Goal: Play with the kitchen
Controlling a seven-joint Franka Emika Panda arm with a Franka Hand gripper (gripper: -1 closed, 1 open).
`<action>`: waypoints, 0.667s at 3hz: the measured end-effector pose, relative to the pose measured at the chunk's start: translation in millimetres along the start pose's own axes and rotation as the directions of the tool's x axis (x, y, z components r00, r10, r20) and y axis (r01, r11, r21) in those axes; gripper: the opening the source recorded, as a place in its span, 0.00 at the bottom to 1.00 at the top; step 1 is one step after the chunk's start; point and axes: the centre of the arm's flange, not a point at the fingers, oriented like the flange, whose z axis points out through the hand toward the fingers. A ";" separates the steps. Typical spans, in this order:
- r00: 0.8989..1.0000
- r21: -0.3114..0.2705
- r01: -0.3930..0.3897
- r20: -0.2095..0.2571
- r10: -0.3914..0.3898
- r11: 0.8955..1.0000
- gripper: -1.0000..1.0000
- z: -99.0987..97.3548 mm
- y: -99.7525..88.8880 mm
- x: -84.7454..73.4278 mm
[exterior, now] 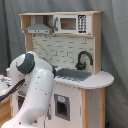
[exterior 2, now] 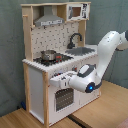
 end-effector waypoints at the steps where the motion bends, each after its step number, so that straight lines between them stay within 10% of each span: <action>1: 0.995 0.000 0.100 0.000 -0.100 0.995 0.00 0.1 0.4 0.2; 2: 0.991 0.002 0.133 0.002 -0.133 0.991 0.00 1.1 0.7 -0.2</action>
